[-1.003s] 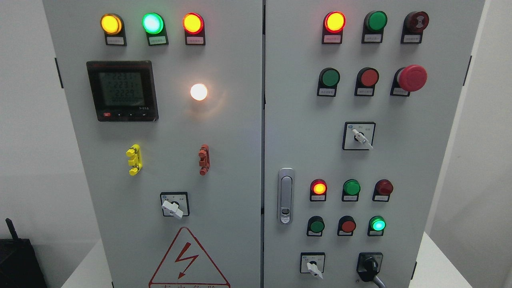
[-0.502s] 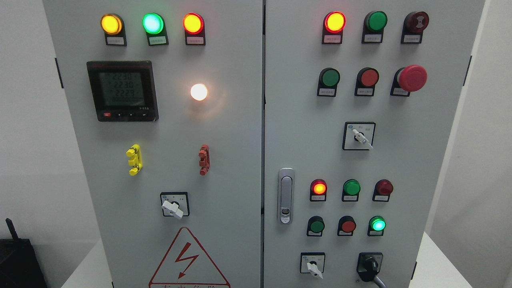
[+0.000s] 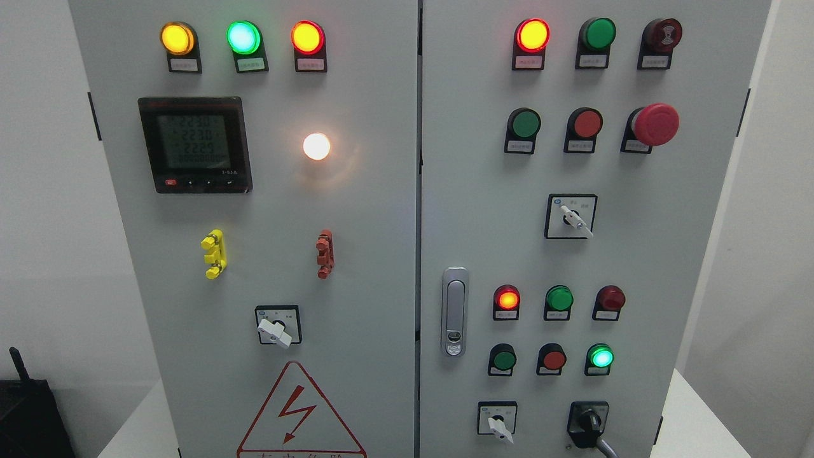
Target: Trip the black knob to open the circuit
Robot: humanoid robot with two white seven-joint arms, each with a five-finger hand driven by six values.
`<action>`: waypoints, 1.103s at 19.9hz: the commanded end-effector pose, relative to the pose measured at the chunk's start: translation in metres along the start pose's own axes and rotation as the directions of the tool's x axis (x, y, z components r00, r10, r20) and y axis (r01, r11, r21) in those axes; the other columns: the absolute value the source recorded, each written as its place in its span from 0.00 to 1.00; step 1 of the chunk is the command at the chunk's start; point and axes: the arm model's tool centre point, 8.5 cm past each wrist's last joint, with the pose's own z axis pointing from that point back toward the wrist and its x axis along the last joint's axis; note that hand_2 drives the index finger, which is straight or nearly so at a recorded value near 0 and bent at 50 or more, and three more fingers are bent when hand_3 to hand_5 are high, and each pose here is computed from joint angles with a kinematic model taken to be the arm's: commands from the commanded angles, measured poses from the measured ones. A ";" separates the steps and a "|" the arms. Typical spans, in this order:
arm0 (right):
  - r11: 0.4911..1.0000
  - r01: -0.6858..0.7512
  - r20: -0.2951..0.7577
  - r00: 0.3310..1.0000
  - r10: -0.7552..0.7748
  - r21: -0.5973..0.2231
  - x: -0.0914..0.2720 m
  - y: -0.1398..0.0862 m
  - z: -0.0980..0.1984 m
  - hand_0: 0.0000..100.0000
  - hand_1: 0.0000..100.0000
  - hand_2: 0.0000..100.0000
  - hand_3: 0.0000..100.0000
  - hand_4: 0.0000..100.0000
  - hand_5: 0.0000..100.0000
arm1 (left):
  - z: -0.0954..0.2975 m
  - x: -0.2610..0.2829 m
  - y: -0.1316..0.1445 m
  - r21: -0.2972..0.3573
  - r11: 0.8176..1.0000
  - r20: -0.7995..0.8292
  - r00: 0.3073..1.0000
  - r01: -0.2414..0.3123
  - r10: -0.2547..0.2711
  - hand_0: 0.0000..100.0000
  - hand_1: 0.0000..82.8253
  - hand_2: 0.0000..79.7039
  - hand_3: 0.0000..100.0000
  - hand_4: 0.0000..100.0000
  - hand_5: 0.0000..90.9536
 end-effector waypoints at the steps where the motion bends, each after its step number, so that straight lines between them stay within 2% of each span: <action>1: 1.000 -0.010 0.004 1.000 0.010 -0.015 0.003 -0.008 0.006 0.00 0.00 0.00 1.00 0.95 0.94 | -0.001 0.009 0.001 0.002 1.000 0.025 1.000 0.003 -0.003 0.12 0.47 0.00 0.00 0.00 0.00; 15: 1.000 0.005 0.024 1.000 -0.005 0.001 0.010 0.004 0.035 0.00 0.00 0.00 1.00 0.94 0.93 | -0.001 0.009 0.001 0.002 1.000 0.025 1.000 0.003 -0.003 0.12 0.47 0.00 0.00 0.00 0.00; 20: 1.000 0.002 0.032 0.999 -0.002 0.000 0.011 0.006 0.062 0.00 0.00 0.00 1.00 0.88 0.81 | -0.001 0.009 0.001 0.002 1.000 0.025 1.000 0.003 -0.003 0.12 0.47 0.00 0.00 0.00 0.00; 22: 1.000 0.001 0.029 1.000 0.000 -0.006 0.009 0.005 0.075 0.00 0.00 0.00 0.95 0.84 0.74 | -0.001 0.009 0.001 0.002 1.000 0.025 1.000 0.003 -0.003 0.12 0.47 0.00 0.00 0.00 0.00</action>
